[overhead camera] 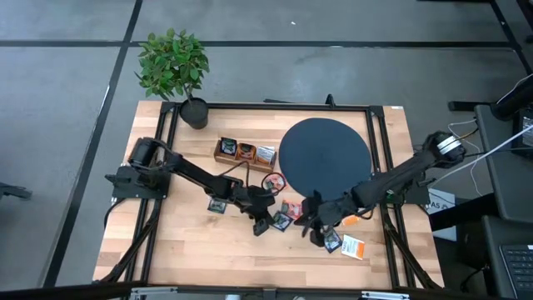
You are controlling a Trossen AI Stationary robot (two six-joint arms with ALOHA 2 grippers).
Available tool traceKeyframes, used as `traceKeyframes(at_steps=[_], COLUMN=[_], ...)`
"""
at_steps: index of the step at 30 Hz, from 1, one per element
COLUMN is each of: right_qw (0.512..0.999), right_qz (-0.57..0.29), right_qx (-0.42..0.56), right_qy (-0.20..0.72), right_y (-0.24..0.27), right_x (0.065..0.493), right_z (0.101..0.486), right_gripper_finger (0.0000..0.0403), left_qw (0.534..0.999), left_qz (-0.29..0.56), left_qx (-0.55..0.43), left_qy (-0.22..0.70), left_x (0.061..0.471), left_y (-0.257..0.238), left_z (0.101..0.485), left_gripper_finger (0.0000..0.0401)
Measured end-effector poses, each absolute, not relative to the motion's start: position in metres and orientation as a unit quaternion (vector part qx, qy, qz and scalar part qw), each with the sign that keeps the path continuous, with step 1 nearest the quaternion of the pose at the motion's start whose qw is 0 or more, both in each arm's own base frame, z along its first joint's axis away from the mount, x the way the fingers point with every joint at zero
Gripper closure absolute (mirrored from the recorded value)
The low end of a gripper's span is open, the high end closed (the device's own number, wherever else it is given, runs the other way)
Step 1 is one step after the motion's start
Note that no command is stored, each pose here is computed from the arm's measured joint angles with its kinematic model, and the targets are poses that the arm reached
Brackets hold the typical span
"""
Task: Pick & Place Tea
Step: Put the middle dark blue tea bag into the left section of the wooden organizer
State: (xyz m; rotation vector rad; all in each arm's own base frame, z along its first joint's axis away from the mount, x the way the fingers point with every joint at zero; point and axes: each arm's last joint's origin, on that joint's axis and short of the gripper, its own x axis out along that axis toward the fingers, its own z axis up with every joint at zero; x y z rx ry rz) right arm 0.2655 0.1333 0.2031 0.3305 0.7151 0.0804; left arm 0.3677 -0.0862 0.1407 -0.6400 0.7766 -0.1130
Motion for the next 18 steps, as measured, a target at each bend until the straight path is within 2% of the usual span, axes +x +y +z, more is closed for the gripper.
traceKeyframes(at_steps=[3,9,18], right_qw=[0.934,0.944,0.968], right_qz=[0.053,0.064,-0.006], right_qx=[0.143,0.155,0.148], right_qy=[0.325,0.286,0.201], right_y=[0.130,0.123,0.111], right_x=[0.258,0.245,0.235], right_z=[0.207,0.190,0.175], right_gripper_finger=[0.0401,0.0400,0.0400], left_qw=[0.875,0.873,0.874], left_qz=[-0.054,-0.035,0.043], left_qx=[-0.276,-0.221,-0.125], left_qy=[0.393,0.433,0.468], left_x=[0.357,0.326,0.267], left_y=[-0.080,-0.061,-0.020], left_z=[0.159,0.199,0.251], left_gripper_finger=[0.0398,0.0398,0.0398])
